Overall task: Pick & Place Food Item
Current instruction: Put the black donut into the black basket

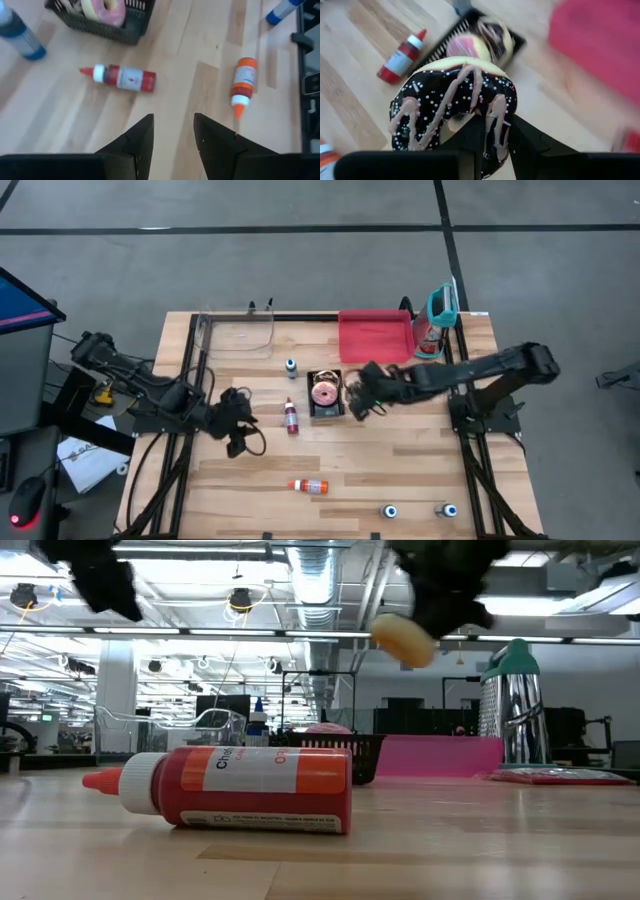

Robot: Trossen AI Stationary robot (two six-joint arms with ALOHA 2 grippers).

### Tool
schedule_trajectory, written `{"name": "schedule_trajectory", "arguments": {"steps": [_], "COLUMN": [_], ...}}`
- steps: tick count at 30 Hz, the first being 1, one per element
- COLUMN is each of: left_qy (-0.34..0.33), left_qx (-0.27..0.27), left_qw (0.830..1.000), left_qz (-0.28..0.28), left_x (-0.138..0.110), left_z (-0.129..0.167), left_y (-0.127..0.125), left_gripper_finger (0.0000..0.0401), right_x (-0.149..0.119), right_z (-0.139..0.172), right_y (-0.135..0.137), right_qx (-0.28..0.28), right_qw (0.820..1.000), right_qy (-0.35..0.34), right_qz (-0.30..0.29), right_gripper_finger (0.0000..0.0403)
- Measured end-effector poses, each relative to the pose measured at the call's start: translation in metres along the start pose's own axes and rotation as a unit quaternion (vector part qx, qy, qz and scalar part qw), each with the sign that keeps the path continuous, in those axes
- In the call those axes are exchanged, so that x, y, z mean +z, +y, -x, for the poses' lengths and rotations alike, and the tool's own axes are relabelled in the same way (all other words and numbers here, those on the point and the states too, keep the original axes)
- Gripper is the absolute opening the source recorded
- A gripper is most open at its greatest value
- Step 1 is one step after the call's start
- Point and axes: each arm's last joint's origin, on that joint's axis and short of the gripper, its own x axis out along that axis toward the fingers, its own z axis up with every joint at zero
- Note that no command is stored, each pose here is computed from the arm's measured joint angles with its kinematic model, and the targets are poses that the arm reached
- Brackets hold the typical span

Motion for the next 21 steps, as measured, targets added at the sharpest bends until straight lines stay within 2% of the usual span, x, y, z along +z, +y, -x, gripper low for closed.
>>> {"name": "schedule_trajectory", "arguments": {"steps": [5, 11, 16, 21], "left_qy": [-0.028, -0.048, -0.051, -0.05], "left_qx": [-0.009, -0.009, -0.014, -0.019], "left_qw": [0.999, 0.999, 0.998, 0.998], "left_qz": [0.015, 0.022, 0.023, 0.017], "left_x": [-0.015, -0.019, -0.02, -0.022], "left_z": [0.004, 0.008, 0.009, 0.01], "left_y": [-0.01, -0.017, -0.019, -0.021], "left_gripper_finger": [0.0136, 0.0136, 0.0136, 0.0136], "right_x": [0.03, 0.047, 0.044, 0.029], "right_z": [-0.038, -0.084, -0.104, -0.115], "right_y": [0.012, 0.02, 0.032, 0.04], "right_qx": [0.005, -0.017, -0.028, -0.067], "right_qw": [0.996, 0.985, 0.979, 0.971], "right_qy": [0.034, 0.072, 0.088, 0.092], "right_qz": [0.085, 0.156, 0.182, 0.21], "right_gripper_finger": [0.0067, 0.0067, 0.0067, 0.0067]}}
